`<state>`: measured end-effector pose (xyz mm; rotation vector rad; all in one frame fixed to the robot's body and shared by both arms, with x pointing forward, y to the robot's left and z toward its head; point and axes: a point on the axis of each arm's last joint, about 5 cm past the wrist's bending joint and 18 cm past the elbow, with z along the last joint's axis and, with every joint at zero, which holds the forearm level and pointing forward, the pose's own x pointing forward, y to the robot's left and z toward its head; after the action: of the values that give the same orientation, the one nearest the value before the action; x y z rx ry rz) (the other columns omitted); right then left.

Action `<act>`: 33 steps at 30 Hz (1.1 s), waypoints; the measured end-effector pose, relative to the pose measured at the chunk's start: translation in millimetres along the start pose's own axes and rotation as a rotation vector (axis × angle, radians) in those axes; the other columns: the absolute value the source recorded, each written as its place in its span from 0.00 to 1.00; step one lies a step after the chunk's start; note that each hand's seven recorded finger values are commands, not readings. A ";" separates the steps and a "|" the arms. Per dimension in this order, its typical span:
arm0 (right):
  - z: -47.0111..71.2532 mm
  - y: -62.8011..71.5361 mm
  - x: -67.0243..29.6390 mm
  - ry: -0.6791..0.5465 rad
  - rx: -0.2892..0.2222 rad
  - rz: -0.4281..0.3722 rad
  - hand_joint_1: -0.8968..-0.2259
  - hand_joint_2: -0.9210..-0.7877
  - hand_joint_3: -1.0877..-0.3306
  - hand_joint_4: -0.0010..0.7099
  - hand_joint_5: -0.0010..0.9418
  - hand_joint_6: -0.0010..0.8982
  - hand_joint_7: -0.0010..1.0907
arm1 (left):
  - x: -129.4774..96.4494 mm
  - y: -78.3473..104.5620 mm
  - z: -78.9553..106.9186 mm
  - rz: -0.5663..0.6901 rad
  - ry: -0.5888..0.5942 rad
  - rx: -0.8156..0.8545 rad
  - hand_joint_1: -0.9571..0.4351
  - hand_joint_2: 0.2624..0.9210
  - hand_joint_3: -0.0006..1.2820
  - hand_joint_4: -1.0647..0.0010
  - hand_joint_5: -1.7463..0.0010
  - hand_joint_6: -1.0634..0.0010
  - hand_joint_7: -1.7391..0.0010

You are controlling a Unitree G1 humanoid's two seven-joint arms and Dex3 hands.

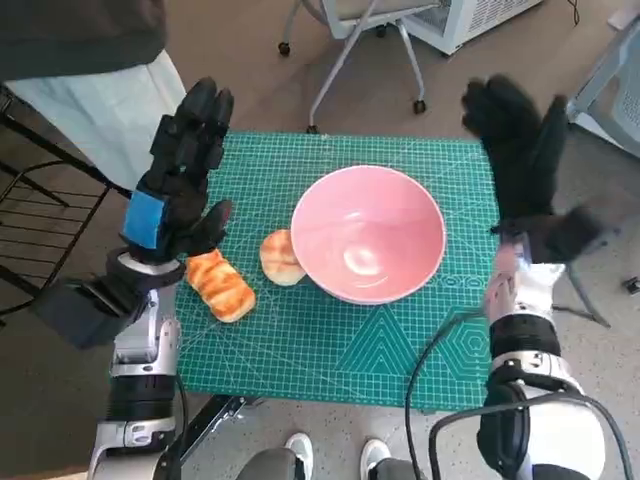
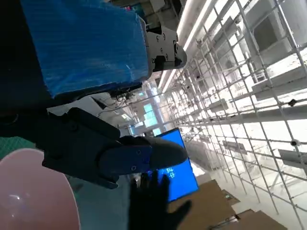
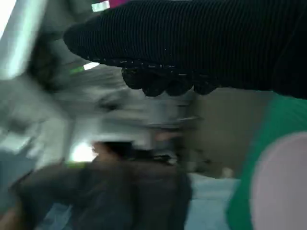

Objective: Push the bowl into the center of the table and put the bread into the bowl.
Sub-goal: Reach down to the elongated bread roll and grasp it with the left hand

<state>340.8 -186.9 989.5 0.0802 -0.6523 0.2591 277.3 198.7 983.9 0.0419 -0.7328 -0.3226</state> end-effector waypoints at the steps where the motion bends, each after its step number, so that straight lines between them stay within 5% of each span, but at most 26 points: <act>1: 2.6 0.3 1.1 -0.027 -0.012 0.020 0.34 0.00 0.48 0.21 0.03 0.21 0.13 | 0.9 -0.7 -0.1 -0.003 0.000 -0.003 0.15 1.00 0.37 0.93 1.00 1.00 0.82; 5: 13.1 2.8 -0.3 -0.133 -0.075 0.118 0.34 0.00 0.48 0.23 0.02 0.21 0.16 | 4.9 -3.1 -0.3 -0.012 0.001 -0.020 0.14 1.00 0.36 0.93 1.00 1.00 0.82; 8: 18.6 6.6 -4.6 -0.186 -0.094 0.174 0.35 0.00 0.49 0.24 0.01 0.07 0.38 | 7.0 -4.0 -0.2 -0.016 0.001 -0.028 0.14 1.00 0.35 0.93 1.00 1.00 0.82; 10: 21.9 8.6 -8.2 -0.209 -0.097 0.201 0.35 0.00 0.49 0.24 0.00 0.04 0.43 | 7.8 -4.5 -0.1 -0.020 0.001 -0.030 0.14 1.00 0.35 0.93 1.00 1.00 0.81; 17: 31.9 12.1 -13.6 -0.250 -0.091 0.256 0.35 0.00 0.50 0.24 0.00 0.00 0.48 | 9.4 -3.9 1.1 -0.042 0.014 0.010 0.14 1.00 0.36 0.92 1.00 1.00 0.80; 22: 35.0 11.2 -13.8 -0.253 -0.084 0.262 0.35 0.00 0.50 0.23 0.00 0.00 0.47 | 12.7 1.4 9.1 -0.103 0.054 0.187 0.14 1.00 0.39 0.91 0.99 1.00 0.81; 24: 35.2 10.0 -15.0 -0.250 -0.083 0.260 0.35 0.00 0.51 0.23 0.00 0.00 0.47 | 14.8 5.7 16.9 -0.135 0.076 0.286 0.12 1.00 0.37 0.90 0.99 1.00 0.81; 28: 34.5 7.2 -18.3 -0.237 -0.082 0.250 0.34 0.00 0.51 0.23 0.00 0.00 0.47 | 17.2 15.5 36.8 -0.190 0.136 0.455 0.13 1.00 0.18 0.90 0.99 1.00 0.82; 33: 33.9 5.7 -21.0 -0.227 -0.083 0.235 0.34 0.00 0.51 0.23 0.01 0.00 0.47 | 14.2 24.9 56.9 -0.204 0.216 0.558 0.23 0.85 0.05 0.93 1.00 0.99 0.83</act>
<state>303.4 -191.1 1003.5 -0.0477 -0.8991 0.4532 256.4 222.2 1039.2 0.6739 -0.5861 -0.2941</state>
